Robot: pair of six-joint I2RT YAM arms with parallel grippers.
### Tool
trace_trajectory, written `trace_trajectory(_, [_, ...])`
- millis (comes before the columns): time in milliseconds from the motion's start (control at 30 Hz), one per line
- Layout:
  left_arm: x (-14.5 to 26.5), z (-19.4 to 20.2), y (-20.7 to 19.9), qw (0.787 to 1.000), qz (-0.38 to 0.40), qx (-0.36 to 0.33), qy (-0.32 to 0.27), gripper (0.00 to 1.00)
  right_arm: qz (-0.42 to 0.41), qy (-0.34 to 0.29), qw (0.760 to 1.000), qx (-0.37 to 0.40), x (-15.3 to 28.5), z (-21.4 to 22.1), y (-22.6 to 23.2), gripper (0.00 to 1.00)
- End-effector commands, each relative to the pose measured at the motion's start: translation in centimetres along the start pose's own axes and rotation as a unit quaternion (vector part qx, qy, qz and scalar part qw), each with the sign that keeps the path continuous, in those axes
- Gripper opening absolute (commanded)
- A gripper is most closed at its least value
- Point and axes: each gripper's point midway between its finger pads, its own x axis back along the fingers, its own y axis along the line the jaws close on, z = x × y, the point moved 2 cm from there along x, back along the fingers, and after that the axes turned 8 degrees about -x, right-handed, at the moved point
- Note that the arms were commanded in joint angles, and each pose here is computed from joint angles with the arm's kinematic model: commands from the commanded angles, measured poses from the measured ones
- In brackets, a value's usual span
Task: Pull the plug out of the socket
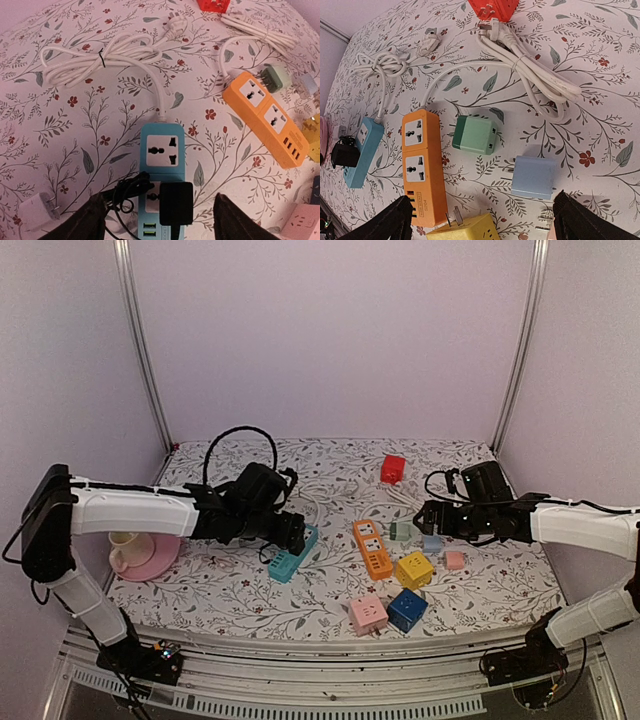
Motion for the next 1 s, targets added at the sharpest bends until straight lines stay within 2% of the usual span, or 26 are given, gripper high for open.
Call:
trace_trajectory(0, [-0.7,0.3,-1.2,1.000,-0.008,-0.023,0.017,0.70,0.008,0.000,1.000,0.000,-0.1,0.4,-0.4,0.99])
trace_trajectory(267, [-1.6,0.8,-2.0,0.998,-0.022,-0.045,0.036,0.55,0.009,0.000,1.000,0.000,-0.1,0.4,-0.4,0.99])
trace_trajectory(800, [-3.1,2.2,-2.5,0.997,-0.019,-0.053,0.058,0.46,0.010,0.000,1.000,0.002,-0.2,0.4,-0.4,0.99])
trace_trajectory(967, [-3.1,2.1,-2.5,0.997,-0.020,-0.055,0.057,0.33,0.010,0.001,1.000,0.003,-0.2,0.4,-0.4,0.99])
